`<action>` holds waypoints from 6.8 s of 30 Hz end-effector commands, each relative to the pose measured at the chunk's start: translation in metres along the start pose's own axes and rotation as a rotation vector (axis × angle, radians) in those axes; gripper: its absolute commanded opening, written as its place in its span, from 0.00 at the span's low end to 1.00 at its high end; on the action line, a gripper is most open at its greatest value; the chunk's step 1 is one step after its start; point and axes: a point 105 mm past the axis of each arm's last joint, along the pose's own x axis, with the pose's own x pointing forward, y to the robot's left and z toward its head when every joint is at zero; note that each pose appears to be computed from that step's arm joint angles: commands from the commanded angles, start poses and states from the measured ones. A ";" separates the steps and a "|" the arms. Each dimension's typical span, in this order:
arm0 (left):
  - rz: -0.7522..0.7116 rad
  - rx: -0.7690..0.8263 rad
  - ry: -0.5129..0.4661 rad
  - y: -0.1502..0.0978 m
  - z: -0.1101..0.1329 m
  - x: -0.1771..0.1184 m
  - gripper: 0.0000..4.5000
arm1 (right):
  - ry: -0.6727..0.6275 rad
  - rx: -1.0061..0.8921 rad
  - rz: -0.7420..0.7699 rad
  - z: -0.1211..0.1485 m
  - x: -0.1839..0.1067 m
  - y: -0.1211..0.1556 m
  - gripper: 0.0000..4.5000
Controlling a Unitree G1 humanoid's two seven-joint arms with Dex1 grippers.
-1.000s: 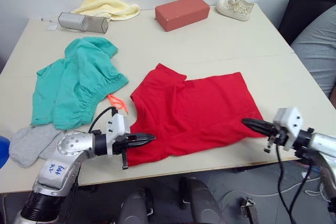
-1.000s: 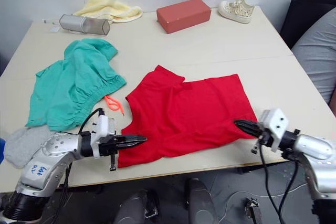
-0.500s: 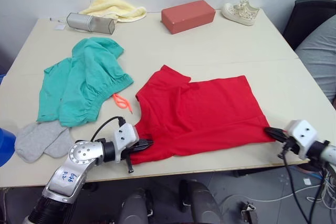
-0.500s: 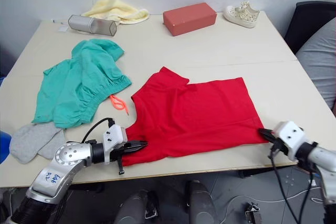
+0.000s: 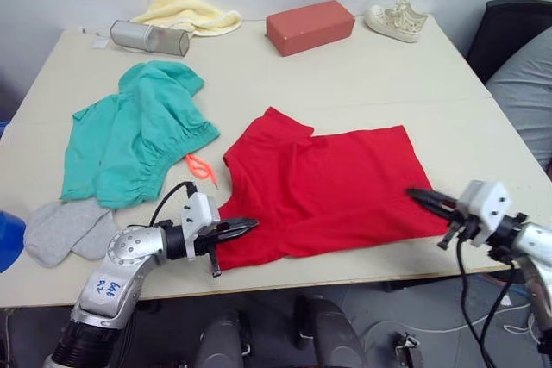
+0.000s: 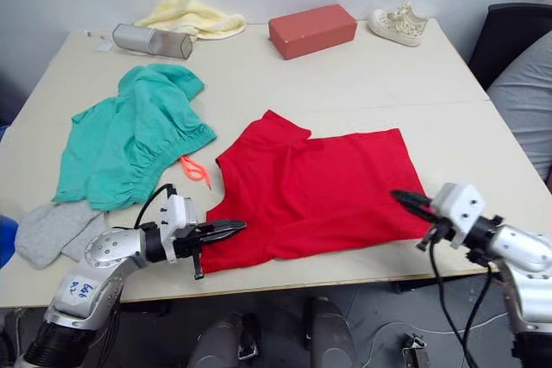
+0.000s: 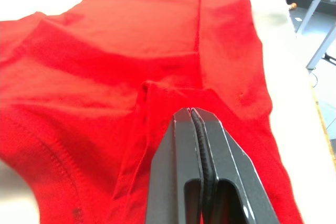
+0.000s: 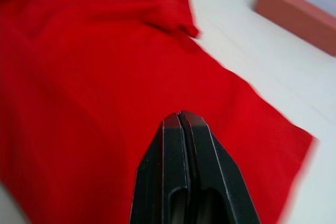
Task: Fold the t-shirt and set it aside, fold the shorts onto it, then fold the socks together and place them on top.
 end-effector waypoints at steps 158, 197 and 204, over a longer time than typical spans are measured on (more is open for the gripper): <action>0.509 -0.083 -0.097 0.204 0.061 0.042 0.00 | 0.136 0.274 -0.407 -0.020 0.049 -0.145 0.00; 0.373 0.177 -0.121 0.125 0.026 -0.022 0.00 | -0.018 0.120 -0.315 -0.036 -0.004 -0.074 0.00; 0.343 0.218 -0.064 0.114 0.012 -0.023 0.00 | 0.017 0.078 -0.267 -0.046 -0.006 -0.061 0.00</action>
